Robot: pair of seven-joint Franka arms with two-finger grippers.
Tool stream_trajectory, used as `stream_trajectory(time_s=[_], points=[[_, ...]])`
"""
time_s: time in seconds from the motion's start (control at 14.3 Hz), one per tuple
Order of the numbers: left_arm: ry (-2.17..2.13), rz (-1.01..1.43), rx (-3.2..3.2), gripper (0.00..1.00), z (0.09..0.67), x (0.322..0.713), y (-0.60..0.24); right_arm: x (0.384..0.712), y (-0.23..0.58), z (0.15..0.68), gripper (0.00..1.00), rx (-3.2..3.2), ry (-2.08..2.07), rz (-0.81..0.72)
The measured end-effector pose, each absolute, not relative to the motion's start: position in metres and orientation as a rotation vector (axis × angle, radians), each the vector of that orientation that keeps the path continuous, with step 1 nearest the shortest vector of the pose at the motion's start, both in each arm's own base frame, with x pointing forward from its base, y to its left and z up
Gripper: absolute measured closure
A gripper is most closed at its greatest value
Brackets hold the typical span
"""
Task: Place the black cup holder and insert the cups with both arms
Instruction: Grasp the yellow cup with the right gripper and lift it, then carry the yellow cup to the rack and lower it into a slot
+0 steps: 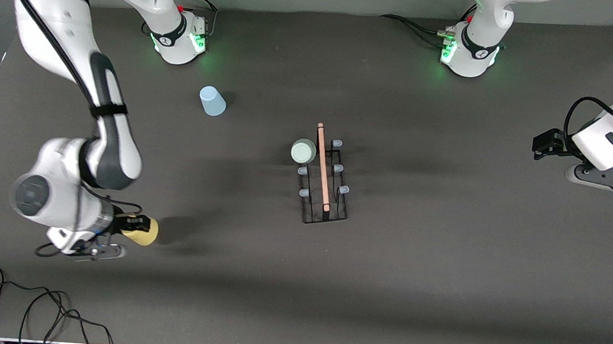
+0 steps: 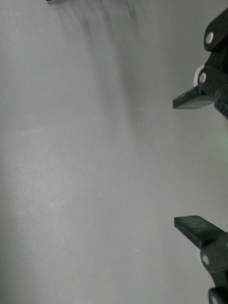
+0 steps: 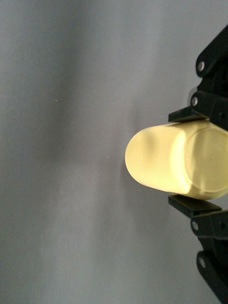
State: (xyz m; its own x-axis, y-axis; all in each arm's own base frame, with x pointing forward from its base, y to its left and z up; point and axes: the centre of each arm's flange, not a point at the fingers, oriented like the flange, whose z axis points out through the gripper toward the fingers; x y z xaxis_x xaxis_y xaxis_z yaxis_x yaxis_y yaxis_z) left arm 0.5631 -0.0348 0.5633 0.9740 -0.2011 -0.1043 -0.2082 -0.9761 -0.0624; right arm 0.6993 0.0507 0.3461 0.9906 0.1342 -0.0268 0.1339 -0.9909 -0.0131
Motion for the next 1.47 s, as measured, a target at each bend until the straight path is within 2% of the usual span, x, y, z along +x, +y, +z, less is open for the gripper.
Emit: stream_trajectory(time_s=[0.28,0.49,0.77,0.98,1.47], points=[[0.316,0.153,-3.048,0.00,0.563,0.563,-0.035,0.675,0.072,0.476,0.33,-3.094,-0.073,0.121],[0.316,0.157,-3.048,0.00,0.563,0.563,-0.035,0.663,0.122,0.516,0.33,-3.086,0.237,0.128],[0.316,0.157,-3.048,0.00,0.562,0.563,-0.035,0.634,0.248,0.509,0.33,-3.037,0.724,0.144],[0.317,0.158,-3.048,0.00,0.562,0.563,-0.035,0.619,0.330,0.500,0.33,-2.949,1.014,0.084],[0.329,0.157,-3.047,0.00,0.562,0.562,-0.039,0.594,0.447,0.459,0.33,-2.775,1.335,0.029]])
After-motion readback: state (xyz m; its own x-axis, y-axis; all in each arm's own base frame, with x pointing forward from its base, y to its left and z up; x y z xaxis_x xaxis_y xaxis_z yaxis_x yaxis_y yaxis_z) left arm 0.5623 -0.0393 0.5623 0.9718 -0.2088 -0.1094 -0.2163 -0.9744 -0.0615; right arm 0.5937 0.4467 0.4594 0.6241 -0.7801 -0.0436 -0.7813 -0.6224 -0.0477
